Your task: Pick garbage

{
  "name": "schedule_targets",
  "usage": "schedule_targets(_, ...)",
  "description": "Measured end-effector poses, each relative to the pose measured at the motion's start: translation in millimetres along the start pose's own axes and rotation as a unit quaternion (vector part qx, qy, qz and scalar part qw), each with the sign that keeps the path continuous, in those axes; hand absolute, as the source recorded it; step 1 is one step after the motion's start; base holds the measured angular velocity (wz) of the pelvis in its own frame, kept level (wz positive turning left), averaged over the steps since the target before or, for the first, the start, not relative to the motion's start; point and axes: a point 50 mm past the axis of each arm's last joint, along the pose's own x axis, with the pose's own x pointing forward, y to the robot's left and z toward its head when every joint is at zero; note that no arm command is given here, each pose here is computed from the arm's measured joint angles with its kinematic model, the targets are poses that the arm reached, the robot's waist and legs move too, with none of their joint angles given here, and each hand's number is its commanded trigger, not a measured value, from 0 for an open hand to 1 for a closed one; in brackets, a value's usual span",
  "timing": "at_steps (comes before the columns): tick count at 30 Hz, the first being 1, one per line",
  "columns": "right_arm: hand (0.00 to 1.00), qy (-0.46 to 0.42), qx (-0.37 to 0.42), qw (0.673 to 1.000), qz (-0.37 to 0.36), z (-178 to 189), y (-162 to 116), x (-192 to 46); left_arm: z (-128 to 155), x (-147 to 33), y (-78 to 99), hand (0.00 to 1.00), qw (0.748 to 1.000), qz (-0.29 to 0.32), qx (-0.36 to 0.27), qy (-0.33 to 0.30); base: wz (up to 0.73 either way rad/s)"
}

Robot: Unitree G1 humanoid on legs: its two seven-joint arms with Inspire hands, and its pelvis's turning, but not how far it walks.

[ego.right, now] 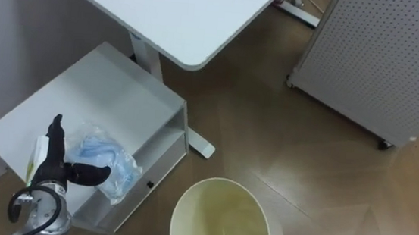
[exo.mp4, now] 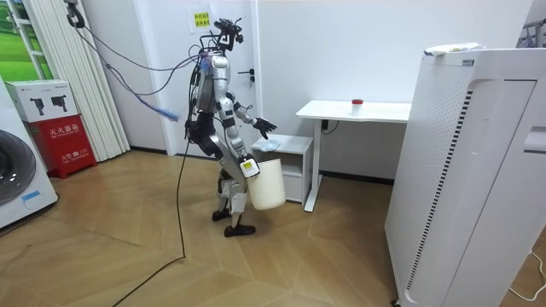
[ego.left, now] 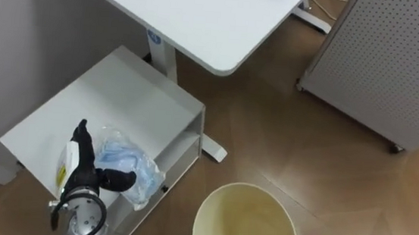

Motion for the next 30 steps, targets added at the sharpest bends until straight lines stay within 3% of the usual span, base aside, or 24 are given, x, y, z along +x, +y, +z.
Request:
schedule_targets(14,1.00,-0.009,0.034,0.999,0.012,-1,9,0,-24,-8.2,-4.3,0.00,0.996,-0.033,0.086,0.021,-0.05)
schedule_targets(15,1.00,-0.009,0.034,0.999,0.013,-1,10,0,-25,-8.0,-3.5,0.18,0.995,-0.033,0.088,0.023,0.00)
schedule_targets(16,1.00,-0.013,0.035,0.999,0.017,0,12,0,-27,-6.6,-1.0,0.44,0.995,-0.034,0.093,0.028,0.00)
schedule_targets(17,1.00,-0.017,0.036,0.999,0.021,2,14,0,-29,-5.1,1.2,0.82,0.994,-0.036,0.101,0.035,0.00)
schedule_targets(18,1.00,-0.019,0.036,0.999,0.022,4,14,0,-29,-4.4,1.7,1.00,0.993,-0.037,0.106,0.038,0.00)
schedule_targets(22,1.00,-0.028,0.038,0.999,0.023,8,14,0,-29,0.8,8.2,1.00,0.985,-0.044,0.166,0.027,-0.03)
schedule_targets(26,1.00,-0.030,0.040,0.999,0.022,13,13,1,-22,17.0,32.8,1.00,0.977,-0.018,0.210,0.017,-0.02)
schedule_targets(30,1.00,-0.024,0.046,0.998,0.025,14,14,1,-21,21.7,41.8,1.00,0.972,-0.011,0.232,0.020,0.00)
